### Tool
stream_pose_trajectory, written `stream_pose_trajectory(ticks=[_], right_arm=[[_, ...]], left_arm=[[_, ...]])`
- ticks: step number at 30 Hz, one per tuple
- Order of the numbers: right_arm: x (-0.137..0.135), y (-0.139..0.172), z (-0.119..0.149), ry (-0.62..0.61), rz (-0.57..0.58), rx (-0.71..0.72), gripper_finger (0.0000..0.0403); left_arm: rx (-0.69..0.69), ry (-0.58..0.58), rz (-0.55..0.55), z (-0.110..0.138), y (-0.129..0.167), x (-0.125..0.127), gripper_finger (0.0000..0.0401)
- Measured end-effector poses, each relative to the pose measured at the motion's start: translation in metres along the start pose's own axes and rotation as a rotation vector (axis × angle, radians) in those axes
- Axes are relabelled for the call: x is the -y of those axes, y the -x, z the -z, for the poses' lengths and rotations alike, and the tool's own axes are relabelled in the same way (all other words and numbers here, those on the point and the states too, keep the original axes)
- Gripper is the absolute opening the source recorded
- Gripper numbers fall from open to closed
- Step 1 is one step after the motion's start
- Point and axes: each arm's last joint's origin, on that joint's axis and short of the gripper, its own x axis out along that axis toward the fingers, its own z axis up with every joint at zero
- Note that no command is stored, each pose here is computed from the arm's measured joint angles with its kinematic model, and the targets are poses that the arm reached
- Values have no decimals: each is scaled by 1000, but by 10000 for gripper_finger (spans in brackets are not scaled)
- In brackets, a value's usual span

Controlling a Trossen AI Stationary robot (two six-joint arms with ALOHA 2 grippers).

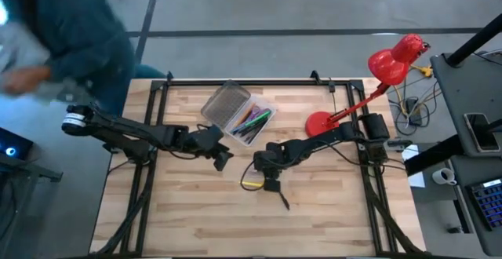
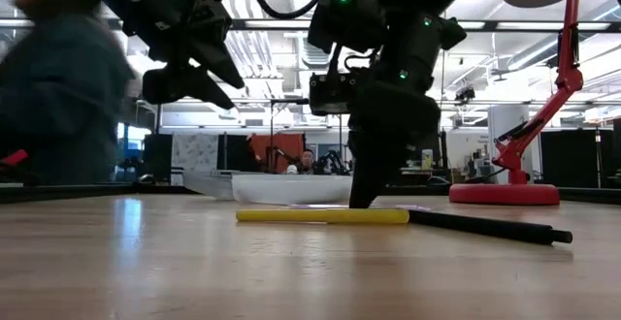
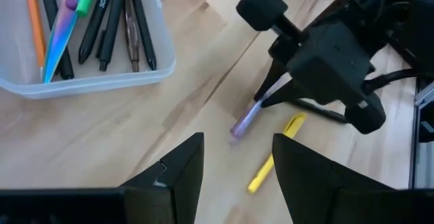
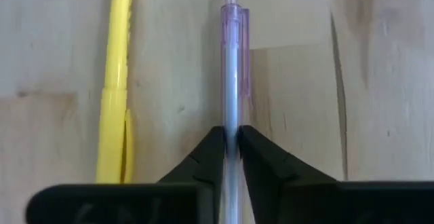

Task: Pick & place school supplies into a supply box
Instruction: Put the violet pen into the black supply box

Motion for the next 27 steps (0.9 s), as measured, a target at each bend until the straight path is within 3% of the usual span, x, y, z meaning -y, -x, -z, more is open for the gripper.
stream_pose_trajectory(ticks=[3, 8, 13, 15, 17, 21, 24, 27], right_arm=[[3, 1, -1, -87, 5, 5, 20], [6, 17, -2, -237, -1, 37, 19], [20, 64, -16, -515, 44, 239, 18], [28, 75, -19, -528, 78, 302, 17], [34, 82, -22, -350, 123, 334, 17], [47, 90, -27, 156, 300, 288, 27], [65, 84, -32, 393, 491, 166, 40], [82, 80, -41, 538, 552, 85, 43]], left_arm=[[1, 0, 1, 0, 0, 0, 159], [0, 6, 8, 1, 1, 2, 159], [-10, 3, 27, 5, 3, 7, 159], [-13, -4, 36, 7, 4, 9, 159], [-16, -12, 48, 10, 4, 12, 159], [-22, -25, 68, 13, 6, 17, 159], [-28, -33, 77, 16, 6, 19, 159], [-33, -40, 84, 18, 7, 21, 159]])
